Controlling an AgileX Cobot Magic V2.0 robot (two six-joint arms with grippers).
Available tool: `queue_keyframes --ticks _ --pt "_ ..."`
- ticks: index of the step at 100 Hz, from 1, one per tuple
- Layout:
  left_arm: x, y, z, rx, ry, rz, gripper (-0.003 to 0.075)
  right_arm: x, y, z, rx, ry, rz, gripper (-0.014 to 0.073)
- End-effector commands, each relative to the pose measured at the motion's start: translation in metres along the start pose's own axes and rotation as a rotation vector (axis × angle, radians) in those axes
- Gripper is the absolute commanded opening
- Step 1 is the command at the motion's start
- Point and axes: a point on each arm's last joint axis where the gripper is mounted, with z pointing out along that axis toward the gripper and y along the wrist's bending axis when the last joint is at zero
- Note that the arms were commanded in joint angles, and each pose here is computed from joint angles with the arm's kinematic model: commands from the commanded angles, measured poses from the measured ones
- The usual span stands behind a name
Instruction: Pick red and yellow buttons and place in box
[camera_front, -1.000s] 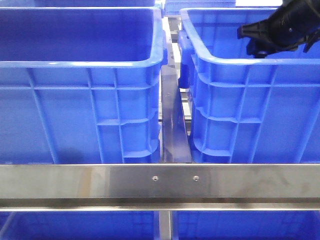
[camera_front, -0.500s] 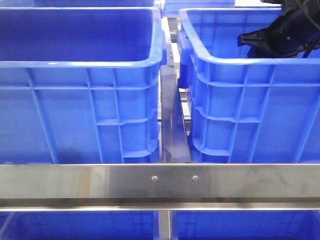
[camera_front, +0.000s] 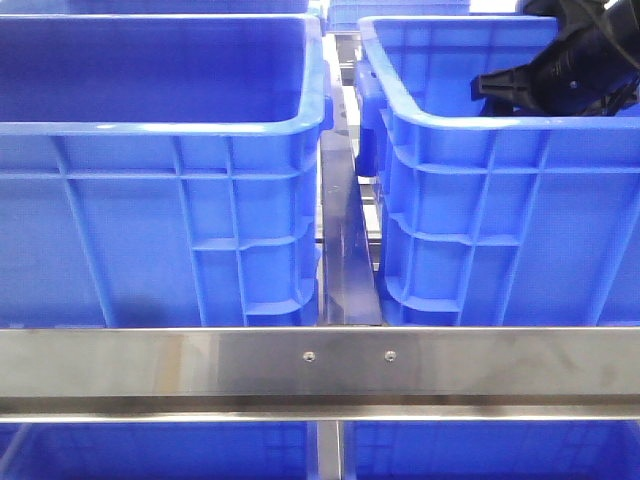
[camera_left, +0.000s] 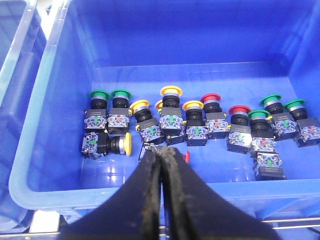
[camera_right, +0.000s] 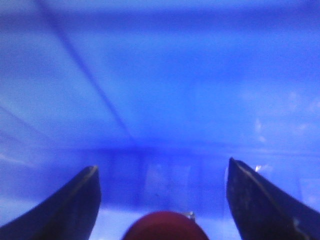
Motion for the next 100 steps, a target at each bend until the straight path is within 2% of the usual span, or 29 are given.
queue_keyframes --ticks 1,24,54,79,100 --pt "-0.013 -0.001 -0.005 0.016 -0.098 -0.012 -0.0019 -0.038 0.003 -0.033 -0.014 -0.116 -0.006 0.0554" --pt "-0.013 -0.001 -0.005 0.016 -0.098 -0.012 -0.0019 -0.051 0.005 -0.08 -0.01 -0.176 -0.007 0.0552" --pt "-0.013 -0.001 -0.005 0.016 -0.098 -0.012 -0.0019 -0.056 0.008 -0.188 -0.021 -0.32 -0.01 0.0552" --pt "-0.013 -0.001 -0.005 0.016 -0.098 -0.012 -0.0019 -0.027 0.008 -0.278 -0.044 -0.451 0.035 0.0552" --pt "-0.013 -0.001 -0.005 0.016 -0.098 -0.012 -0.0019 0.008 0.007 -0.324 -0.062 -0.527 0.05 0.0549"
